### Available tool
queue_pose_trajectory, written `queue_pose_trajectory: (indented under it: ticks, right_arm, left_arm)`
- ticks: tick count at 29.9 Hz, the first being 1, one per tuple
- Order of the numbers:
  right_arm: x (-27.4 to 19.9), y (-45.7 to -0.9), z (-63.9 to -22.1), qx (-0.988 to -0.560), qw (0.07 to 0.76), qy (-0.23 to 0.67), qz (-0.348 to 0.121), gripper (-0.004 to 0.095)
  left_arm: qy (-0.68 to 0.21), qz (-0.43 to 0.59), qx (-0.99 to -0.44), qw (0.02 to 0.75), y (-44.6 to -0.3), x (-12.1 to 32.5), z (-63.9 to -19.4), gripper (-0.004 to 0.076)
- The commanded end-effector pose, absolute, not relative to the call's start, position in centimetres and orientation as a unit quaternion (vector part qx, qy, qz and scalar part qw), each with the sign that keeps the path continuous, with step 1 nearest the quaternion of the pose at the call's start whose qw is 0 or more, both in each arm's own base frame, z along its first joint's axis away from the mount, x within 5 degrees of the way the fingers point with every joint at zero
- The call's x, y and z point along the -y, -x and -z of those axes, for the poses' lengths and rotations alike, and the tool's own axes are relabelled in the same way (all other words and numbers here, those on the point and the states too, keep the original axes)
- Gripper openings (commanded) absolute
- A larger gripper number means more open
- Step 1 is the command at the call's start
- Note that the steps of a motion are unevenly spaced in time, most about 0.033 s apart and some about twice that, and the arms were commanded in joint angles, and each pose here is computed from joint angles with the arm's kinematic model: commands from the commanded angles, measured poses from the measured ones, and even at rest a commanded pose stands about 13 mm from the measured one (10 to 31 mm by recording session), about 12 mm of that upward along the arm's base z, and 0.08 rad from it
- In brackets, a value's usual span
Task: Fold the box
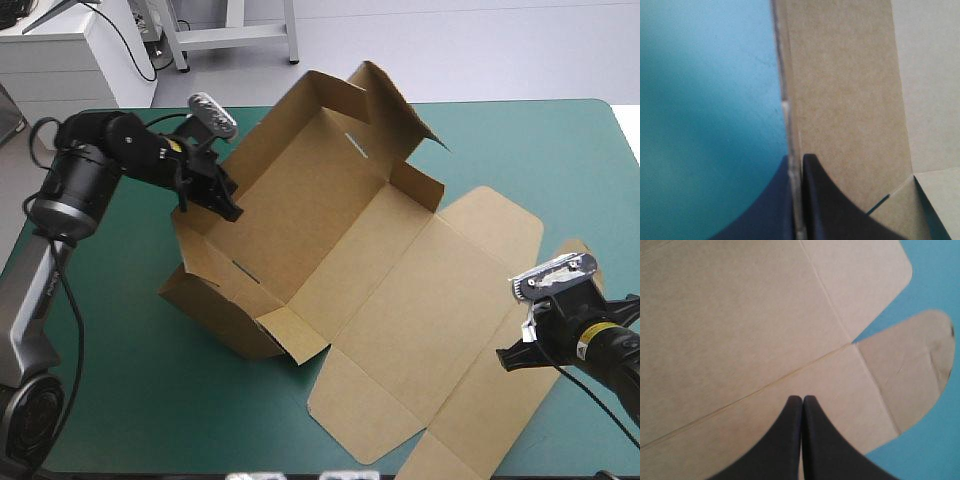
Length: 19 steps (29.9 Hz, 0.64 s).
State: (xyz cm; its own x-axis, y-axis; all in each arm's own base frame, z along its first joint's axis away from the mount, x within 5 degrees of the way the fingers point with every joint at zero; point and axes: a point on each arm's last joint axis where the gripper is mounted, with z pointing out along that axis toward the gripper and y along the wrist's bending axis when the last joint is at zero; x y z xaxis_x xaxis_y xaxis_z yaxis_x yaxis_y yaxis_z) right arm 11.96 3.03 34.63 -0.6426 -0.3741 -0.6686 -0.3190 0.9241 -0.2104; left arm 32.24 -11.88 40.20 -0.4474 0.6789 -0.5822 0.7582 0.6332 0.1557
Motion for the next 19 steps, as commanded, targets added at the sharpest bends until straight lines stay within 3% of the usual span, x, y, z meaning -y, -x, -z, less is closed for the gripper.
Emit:
queue_pose_trajectory:
  ticks: [1,6,11,19]
  right_arm:
    - [-2.3,-12.0,-35.8,-0.894,0.405,0.177,0.071,-0.0021]
    - [-1.7,-11.7,-36.2,-0.891,0.419,0.154,0.082,-0.0021]
    - [-1.6,-11.3,-36.4,-0.886,0.432,0.152,0.078,-0.0021]
    - [-1.4,-10.9,-36.6,-0.885,0.437,0.144,0.073,-0.0021]
  left_arm:
    - [-0.476,-0.015,-0.788,0.390,-31.4,15.1,-43.1,-0.0008]
    - [-0.539,-0.117,-0.723,0.416,-31.9,19.1,-42.1,-0.0008]
    - [-0.578,-0.149,-0.650,0.470,-31.0,23.1,-42.4,-0.0008]
    - [-0.617,-0.200,-0.597,0.472,-29.7,24.2,-41.6,-0.0008]
